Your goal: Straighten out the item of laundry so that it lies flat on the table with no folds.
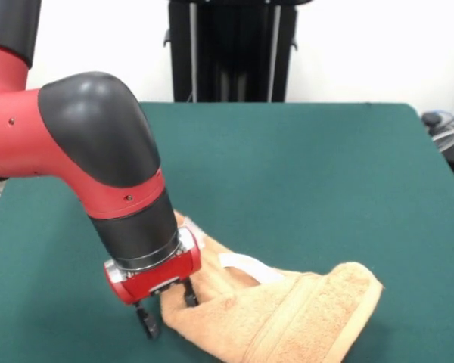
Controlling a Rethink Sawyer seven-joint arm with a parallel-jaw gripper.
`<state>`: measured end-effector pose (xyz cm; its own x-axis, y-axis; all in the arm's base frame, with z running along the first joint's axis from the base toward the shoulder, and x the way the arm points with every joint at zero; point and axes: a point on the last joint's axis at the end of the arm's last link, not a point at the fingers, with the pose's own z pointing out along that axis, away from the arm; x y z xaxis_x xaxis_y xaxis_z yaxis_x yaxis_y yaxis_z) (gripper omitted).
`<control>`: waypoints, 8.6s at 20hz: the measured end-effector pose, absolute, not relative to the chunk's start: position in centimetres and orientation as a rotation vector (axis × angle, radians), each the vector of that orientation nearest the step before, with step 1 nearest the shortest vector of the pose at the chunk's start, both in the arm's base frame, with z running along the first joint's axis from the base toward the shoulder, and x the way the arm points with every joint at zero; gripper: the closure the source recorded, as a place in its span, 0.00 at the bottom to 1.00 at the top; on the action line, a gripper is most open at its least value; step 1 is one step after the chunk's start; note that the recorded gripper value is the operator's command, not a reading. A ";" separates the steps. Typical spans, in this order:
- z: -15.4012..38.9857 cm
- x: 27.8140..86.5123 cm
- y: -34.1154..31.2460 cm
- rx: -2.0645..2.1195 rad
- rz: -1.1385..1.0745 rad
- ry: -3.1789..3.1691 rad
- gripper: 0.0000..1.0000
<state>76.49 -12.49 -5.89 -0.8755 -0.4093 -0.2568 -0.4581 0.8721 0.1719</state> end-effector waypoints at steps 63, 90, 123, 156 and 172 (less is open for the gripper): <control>-5.2 63.2 0.8 -1.436 1.238 2.643 0.00; -6.1 62.0 0.1 -1.584 1.150 2.613 0.00; -4.3 63.3 -0.3 -1.907 0.886 2.478 0.00; -3.6 65.6 0.6 -0.939 0.927 3.064 0.00; -1.1 68.1 -2.9 -0.889 0.851 3.059 0.00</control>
<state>68.13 -2.93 -1.09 -0.8433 -0.5374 0.0052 -0.4575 0.7229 0.5178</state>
